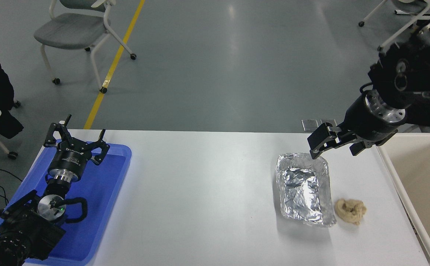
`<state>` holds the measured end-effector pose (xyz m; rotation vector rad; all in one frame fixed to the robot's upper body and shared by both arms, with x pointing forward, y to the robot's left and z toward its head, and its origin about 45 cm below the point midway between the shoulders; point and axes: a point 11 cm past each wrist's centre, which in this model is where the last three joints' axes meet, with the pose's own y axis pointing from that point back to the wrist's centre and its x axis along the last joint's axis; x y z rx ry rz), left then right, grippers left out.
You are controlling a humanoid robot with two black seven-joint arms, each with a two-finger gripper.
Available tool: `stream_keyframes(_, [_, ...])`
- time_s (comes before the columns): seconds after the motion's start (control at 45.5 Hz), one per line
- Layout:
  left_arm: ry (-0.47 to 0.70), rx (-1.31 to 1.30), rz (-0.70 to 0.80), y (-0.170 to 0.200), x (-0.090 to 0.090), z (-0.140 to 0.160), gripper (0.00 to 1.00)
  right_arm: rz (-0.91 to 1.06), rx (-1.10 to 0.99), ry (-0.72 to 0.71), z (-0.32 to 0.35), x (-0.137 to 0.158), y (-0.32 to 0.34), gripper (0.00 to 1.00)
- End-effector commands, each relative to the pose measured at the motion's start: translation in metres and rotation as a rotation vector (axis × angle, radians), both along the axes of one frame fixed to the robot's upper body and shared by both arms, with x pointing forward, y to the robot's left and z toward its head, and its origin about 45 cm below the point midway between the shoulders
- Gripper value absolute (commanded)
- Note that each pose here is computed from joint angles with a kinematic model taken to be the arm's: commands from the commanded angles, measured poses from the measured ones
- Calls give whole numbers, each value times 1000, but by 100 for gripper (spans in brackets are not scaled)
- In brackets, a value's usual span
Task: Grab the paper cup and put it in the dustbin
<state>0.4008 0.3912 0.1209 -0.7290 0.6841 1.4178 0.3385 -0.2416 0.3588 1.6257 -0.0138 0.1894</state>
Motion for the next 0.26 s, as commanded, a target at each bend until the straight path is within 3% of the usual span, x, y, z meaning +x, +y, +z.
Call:
stream_keyframes(0.0, [1, 0, 0, 0, 0, 0, 100, -33, -4, 23, 29, -23, 12, 100])
stream_keyframes(0.242, [1, 0, 0, 0, 0, 0, 100, -50, 0, 24, 30, -22, 17, 100])
